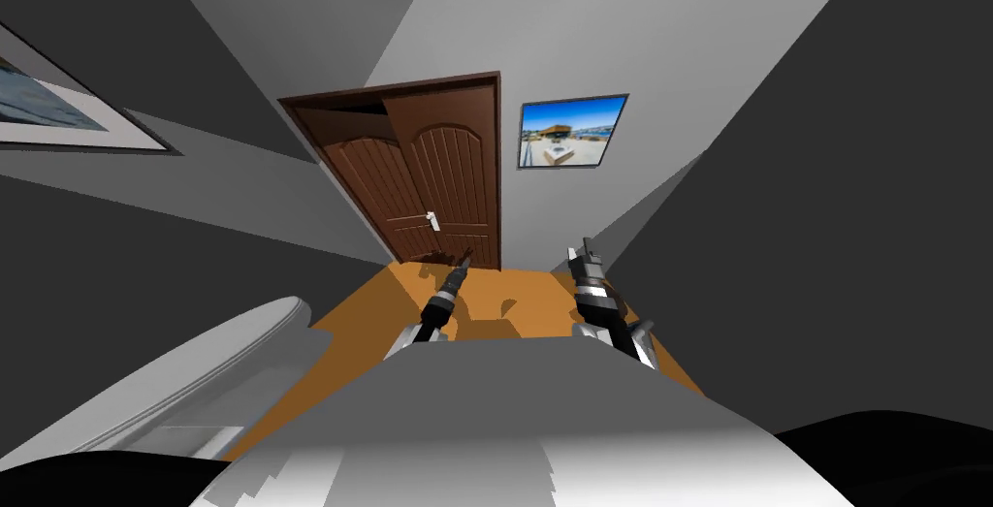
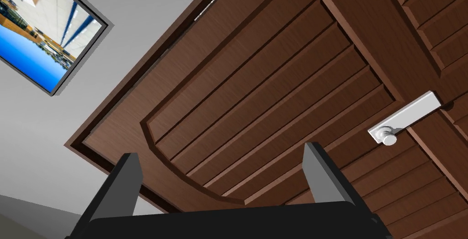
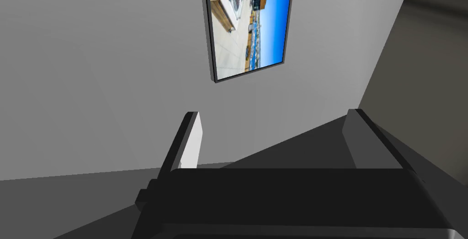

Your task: Push the door open

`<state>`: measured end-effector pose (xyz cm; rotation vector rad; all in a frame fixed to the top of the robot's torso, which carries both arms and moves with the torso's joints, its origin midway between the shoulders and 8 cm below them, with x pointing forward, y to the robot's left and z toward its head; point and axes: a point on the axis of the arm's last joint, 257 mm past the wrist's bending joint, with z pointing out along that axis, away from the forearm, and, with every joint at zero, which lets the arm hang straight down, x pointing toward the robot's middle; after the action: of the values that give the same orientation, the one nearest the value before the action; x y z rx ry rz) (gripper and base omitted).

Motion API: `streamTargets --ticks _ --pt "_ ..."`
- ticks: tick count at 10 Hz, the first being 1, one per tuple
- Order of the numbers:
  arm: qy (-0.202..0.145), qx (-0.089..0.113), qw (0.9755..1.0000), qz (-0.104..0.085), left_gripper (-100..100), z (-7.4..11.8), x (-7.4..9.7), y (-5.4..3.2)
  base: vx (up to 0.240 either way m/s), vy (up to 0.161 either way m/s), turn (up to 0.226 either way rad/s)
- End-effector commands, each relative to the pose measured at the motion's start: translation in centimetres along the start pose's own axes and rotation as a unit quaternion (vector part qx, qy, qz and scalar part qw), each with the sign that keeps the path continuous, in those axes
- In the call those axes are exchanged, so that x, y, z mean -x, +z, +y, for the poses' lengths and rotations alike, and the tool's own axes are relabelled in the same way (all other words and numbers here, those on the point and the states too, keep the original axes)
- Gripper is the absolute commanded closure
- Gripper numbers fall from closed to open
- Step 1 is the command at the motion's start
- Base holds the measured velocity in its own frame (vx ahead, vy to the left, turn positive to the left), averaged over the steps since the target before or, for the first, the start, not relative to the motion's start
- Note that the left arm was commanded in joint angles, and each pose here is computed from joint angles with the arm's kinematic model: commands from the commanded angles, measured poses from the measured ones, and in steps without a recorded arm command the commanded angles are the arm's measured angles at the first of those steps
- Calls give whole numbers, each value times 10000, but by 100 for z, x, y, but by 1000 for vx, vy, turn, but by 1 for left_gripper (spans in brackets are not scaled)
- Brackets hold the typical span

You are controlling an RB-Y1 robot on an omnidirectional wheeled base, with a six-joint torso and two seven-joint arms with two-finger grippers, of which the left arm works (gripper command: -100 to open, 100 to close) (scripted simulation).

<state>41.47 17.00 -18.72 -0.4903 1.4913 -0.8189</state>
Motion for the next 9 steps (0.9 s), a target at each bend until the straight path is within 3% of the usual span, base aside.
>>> streamTargets --ticks 1,5,8,9 --pt "229 134 9995 186 -100 92 -146 8 23 53 -231" --pt "720 377 9952 551 -100 263 -396 13 30 75 -213" --pt "1083 537 9894 799 -100 390 -556 3 18 61 -196" --pt "1250 604 9862 904 -100 446 -622 -3 12 101 -200"
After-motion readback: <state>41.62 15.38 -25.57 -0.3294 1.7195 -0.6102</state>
